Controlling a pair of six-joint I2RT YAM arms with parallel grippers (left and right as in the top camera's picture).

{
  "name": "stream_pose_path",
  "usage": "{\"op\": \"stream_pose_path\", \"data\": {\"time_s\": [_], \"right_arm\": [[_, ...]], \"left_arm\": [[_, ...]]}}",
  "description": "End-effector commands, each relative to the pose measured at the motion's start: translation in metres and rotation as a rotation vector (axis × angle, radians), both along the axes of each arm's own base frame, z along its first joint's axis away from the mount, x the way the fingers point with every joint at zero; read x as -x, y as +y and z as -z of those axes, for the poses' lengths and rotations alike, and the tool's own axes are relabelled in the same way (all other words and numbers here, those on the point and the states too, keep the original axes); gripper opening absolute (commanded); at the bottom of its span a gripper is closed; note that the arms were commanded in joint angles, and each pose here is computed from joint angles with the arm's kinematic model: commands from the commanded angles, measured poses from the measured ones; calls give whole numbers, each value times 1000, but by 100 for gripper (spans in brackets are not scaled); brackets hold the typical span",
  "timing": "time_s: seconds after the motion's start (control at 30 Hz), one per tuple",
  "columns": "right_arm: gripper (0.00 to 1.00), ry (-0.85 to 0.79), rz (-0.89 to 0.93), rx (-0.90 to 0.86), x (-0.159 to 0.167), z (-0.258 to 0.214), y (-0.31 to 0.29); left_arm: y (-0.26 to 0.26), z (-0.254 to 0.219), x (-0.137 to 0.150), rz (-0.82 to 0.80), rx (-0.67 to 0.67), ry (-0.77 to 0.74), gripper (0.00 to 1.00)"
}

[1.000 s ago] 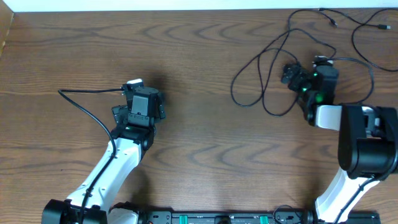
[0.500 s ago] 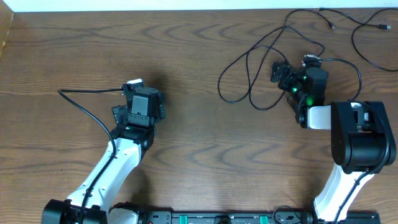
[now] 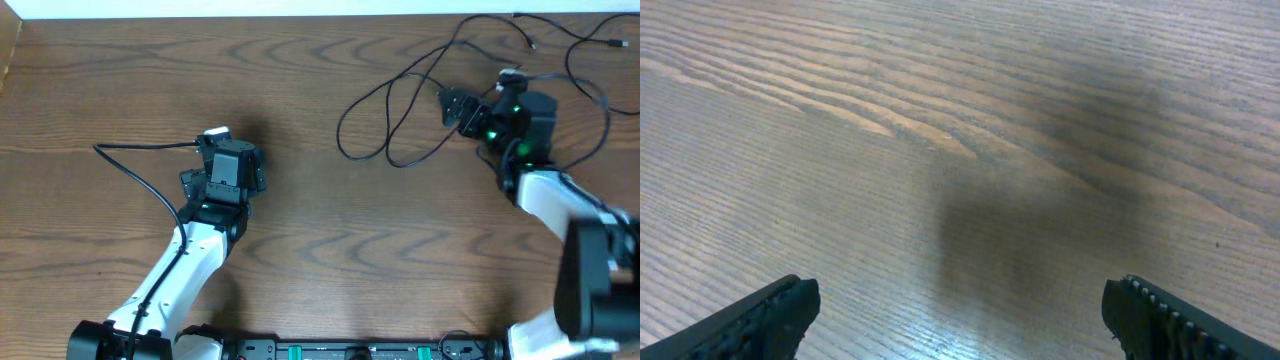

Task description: Untangle cables

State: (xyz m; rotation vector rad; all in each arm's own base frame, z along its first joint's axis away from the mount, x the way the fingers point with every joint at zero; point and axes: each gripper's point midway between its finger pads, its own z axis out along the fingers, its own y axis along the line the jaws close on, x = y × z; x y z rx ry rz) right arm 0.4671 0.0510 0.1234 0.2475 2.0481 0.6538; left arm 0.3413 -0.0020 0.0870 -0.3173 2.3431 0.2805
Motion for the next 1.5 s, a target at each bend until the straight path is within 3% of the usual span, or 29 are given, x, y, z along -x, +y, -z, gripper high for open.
{"op": "stream_pose_path", "data": {"time_s": [0.0, 0.17, 0.5, 1.47], "right_arm": [[99, 3, -2, 161, 19, -18, -13], [99, 133, -34, 257, 53, -5, -18], [99, 421, -78, 247, 107, 39, -16], [99, 434, -80, 247, 110, 41, -16]], "left_arm": [[3, 1, 0, -18, -5, 0, 96], [3, 1, 0, -18, -5, 0, 96], [3, 1, 0, -18, -5, 0, 96], [3, 1, 0, -18, -5, 0, 96]]}}
